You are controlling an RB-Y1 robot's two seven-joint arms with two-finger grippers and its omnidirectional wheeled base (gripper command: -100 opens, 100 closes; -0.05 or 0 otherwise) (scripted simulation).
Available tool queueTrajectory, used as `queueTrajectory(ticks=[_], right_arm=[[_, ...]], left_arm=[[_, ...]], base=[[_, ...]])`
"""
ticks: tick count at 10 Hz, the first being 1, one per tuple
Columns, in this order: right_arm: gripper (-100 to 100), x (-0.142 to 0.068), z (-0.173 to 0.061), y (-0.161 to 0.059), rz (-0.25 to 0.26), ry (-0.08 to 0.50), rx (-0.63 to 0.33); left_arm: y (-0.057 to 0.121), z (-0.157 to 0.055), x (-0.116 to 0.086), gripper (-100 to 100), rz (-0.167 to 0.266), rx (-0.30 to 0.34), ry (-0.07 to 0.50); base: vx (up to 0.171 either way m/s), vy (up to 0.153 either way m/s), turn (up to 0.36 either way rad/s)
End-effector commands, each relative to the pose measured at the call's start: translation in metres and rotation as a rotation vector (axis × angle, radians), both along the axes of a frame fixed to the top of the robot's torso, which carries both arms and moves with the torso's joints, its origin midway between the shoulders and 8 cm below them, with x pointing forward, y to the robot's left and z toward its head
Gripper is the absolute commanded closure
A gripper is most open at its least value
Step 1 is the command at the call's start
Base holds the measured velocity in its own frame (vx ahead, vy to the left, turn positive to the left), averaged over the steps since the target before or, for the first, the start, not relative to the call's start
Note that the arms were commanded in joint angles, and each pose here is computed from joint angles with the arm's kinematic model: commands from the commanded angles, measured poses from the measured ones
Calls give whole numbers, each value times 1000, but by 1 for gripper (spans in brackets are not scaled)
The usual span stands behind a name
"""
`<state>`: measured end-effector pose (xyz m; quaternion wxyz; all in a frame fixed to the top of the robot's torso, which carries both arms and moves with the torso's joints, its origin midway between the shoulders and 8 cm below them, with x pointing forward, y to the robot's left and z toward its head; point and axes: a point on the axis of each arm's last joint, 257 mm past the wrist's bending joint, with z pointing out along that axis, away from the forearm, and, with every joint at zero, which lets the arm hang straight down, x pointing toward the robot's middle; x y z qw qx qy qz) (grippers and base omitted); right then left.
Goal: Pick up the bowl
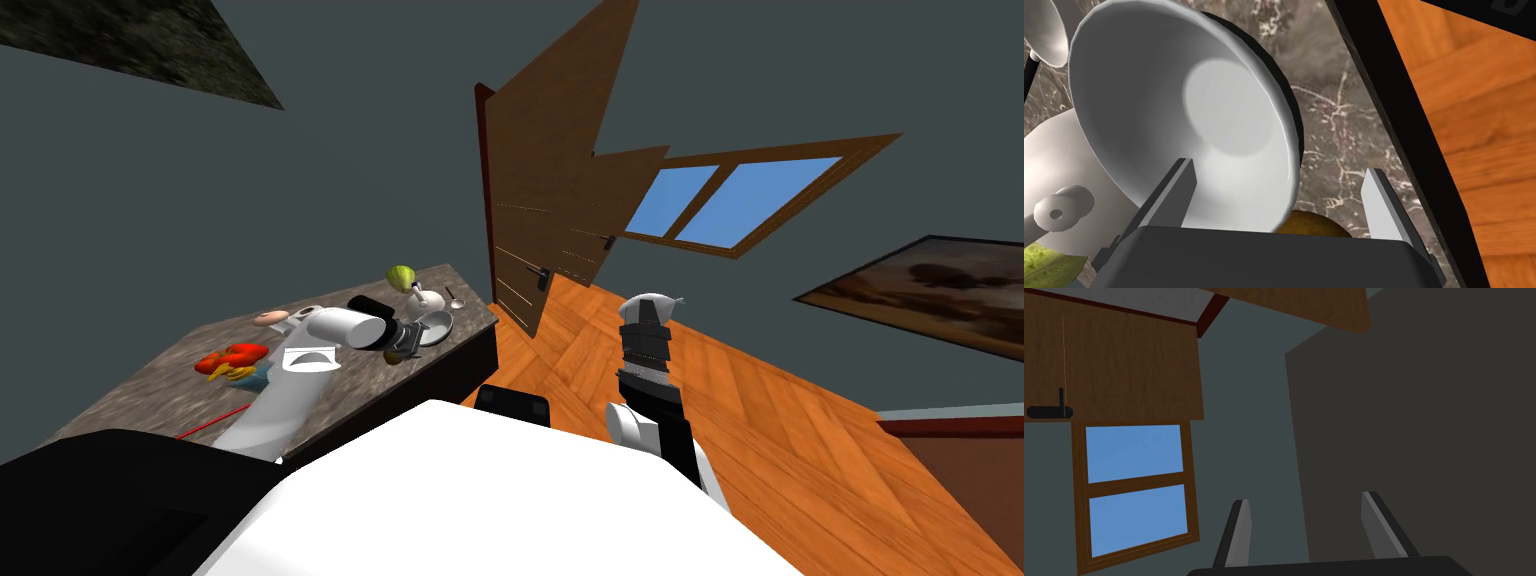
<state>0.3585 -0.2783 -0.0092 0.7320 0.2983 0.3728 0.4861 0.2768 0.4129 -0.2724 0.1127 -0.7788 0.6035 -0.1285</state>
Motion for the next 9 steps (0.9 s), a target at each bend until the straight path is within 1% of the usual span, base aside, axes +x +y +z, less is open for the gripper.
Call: queueTrajectory(ticks=[1,2,3,6,7,9], right_arm=[[0,0,0,0,0,0,0],[0,0,0,0,0,0,0],[0,0,0,0,0,0,0],[0,0,0,0,0,0,0],[0,0,0,0,0,0,0],[0,0,0,0,0,0,0]], left_arm=[[7,-3,2,-100,-19,2,0],[13,-5,3,-100,-24,0,0],[13,-5,3,-100,-30,3,0],[31,-11,7,-100,-50,-2,-3],[31,-11,7,-100,-62,2,-3],[44,-15,9,-100,-75,-1,-8]], base=[[23,-65,69],[36,-82,129],[25,-64,38],[32,-71,98],[24,-69,41],[25,-64,86]])
